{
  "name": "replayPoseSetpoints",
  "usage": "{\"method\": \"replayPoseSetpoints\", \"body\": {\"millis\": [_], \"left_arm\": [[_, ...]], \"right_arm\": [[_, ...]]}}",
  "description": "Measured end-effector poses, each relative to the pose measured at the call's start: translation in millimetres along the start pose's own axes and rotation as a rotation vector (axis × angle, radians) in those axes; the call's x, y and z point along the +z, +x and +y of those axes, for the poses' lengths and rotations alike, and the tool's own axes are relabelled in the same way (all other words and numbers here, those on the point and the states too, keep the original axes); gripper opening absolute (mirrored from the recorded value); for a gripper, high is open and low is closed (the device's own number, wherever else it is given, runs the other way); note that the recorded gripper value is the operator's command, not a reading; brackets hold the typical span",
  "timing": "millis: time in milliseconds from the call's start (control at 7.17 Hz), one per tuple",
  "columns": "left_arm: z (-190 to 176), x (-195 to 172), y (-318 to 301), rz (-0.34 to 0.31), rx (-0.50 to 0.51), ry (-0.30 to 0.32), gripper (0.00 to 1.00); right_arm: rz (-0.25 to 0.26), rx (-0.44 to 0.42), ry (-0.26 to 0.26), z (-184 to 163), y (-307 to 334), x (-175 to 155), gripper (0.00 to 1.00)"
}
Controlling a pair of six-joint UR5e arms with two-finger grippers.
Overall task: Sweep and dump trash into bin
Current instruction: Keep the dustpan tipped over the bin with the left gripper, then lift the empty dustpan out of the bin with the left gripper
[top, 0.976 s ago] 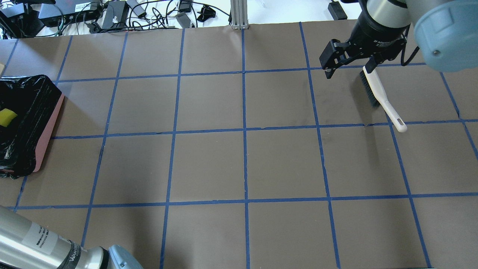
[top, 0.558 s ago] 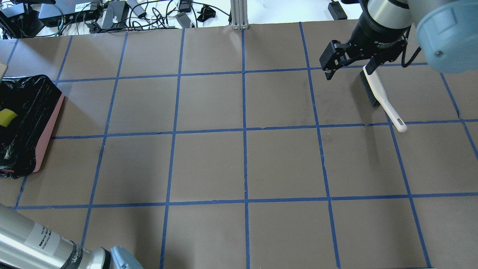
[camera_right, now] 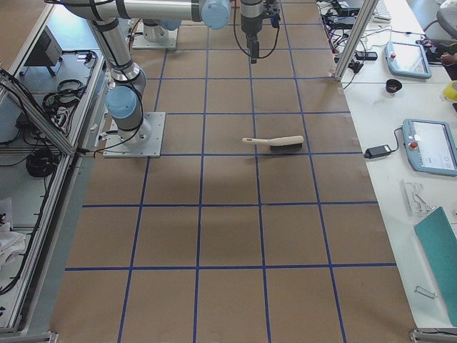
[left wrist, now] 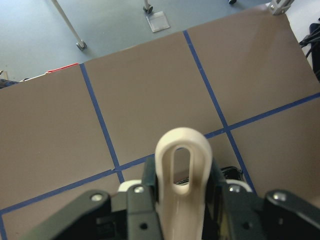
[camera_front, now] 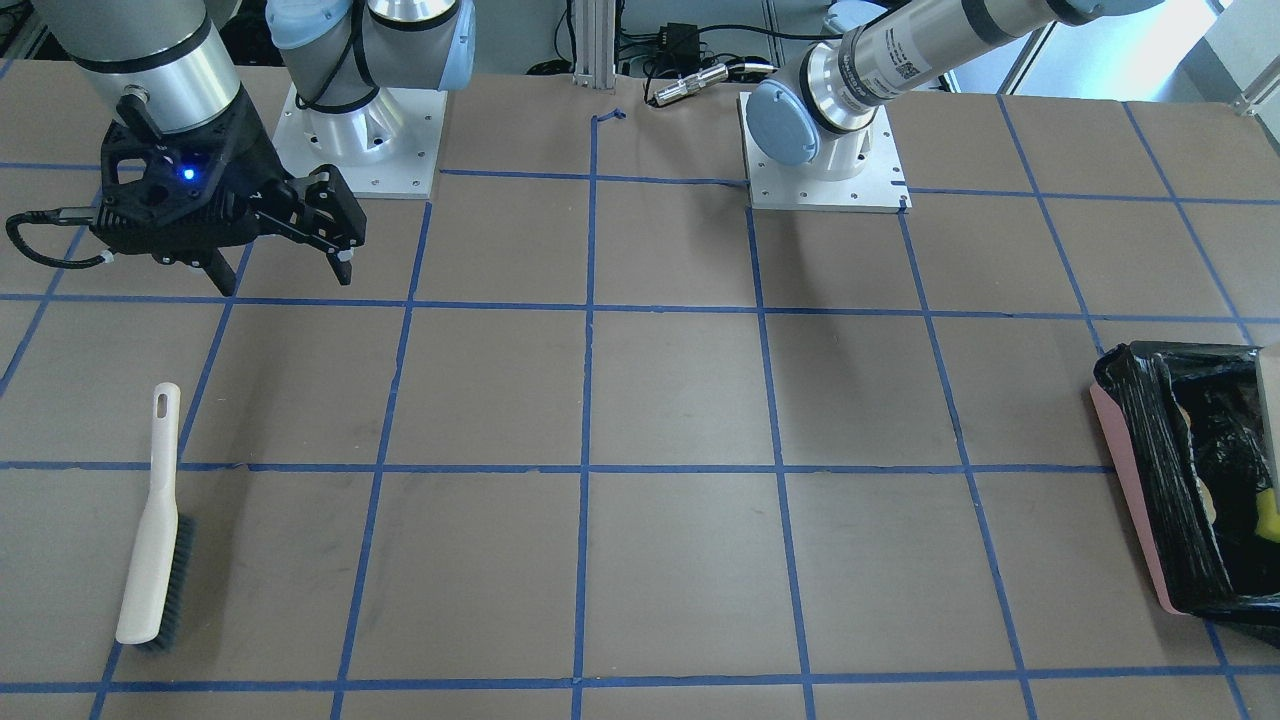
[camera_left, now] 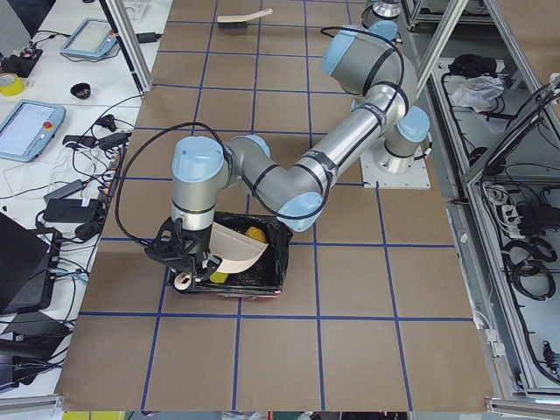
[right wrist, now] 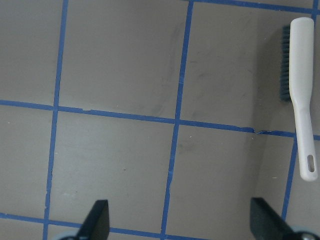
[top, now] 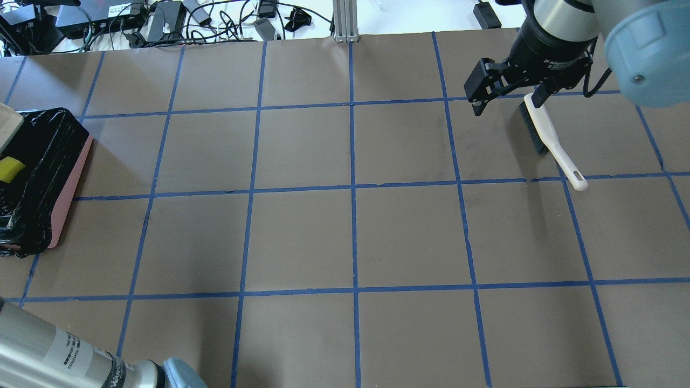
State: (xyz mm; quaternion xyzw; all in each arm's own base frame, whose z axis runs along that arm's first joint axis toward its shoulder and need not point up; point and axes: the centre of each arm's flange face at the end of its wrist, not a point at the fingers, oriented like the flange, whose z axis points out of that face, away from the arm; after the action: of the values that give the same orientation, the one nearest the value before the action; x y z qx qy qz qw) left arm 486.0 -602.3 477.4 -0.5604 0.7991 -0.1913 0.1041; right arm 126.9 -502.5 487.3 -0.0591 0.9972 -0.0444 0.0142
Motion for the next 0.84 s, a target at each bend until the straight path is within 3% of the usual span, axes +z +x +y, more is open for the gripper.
{"method": "replayPoseSetpoints", "body": {"millis": [418, 837], "left_arm": [[46, -20, 30, -0.135, 0.088, -0.118, 0.00], [101, -46, 76, -0.160, 0.183, -0.224, 0.00]], "right_arm": [[-0.004, 0.001, -0.022, 3, 0, 3, 1.00], [-0.004, 0.001, -0.025, 3, 0, 3, 1.00]]}}
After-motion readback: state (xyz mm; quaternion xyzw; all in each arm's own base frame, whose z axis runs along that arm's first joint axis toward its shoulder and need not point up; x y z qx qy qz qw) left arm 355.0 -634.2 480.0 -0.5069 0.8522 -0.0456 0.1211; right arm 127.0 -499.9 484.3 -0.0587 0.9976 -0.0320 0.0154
